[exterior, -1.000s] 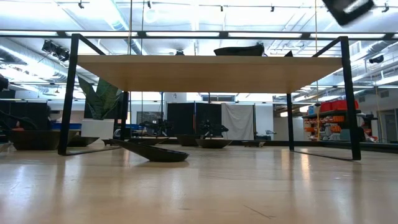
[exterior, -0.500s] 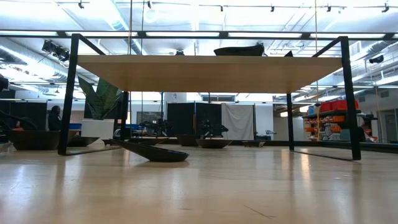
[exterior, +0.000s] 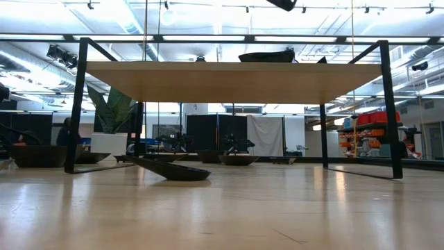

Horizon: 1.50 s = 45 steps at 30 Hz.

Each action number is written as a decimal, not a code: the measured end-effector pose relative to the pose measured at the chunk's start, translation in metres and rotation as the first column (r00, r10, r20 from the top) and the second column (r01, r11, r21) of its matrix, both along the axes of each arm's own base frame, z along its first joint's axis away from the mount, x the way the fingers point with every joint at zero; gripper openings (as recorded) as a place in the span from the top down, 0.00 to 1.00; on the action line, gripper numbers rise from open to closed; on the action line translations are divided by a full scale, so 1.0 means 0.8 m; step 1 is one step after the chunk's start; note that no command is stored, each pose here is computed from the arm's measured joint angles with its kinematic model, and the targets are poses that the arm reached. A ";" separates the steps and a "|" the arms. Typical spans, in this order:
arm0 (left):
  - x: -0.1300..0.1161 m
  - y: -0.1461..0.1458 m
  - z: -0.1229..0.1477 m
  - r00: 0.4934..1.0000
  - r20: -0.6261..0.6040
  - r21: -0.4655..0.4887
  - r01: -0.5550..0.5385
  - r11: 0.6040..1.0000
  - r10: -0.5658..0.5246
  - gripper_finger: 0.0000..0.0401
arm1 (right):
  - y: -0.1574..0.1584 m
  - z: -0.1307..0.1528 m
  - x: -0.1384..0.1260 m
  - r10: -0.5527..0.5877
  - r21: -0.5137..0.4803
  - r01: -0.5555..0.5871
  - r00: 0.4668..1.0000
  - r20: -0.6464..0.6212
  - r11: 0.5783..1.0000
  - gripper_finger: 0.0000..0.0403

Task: Pick & Place Mini shaped plates
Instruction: Stack the leaf shaped plate on top of the leaf shaped plate on the shelf

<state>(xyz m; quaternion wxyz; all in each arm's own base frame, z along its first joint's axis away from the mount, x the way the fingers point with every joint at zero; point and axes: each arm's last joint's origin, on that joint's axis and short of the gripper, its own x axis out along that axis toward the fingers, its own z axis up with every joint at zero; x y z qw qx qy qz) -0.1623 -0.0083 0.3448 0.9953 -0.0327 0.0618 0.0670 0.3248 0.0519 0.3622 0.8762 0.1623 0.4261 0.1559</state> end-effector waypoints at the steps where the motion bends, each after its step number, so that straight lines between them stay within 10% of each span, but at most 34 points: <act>1: 0.000 0.000 0.000 1.000 0.000 0.000 0.000 1.000 0.000 0.95 | -0.005 0.002 0.003 -0.019 0.002 0.019 1.000 0.001 1.000 1.00; 31: 0.000 0.000 0.000 1.000 0.000 0.000 0.000 1.000 0.000 0.95 | -0.121 0.021 0.121 -0.219 -0.029 0.223 0.971 0.094 0.974 1.00; 45: 0.000 0.000 0.000 1.000 0.000 0.000 -0.001 1.000 0.001 0.95 | -0.163 0.009 0.153 0.017 -0.174 0.034 0.957 0.288 0.984 1.00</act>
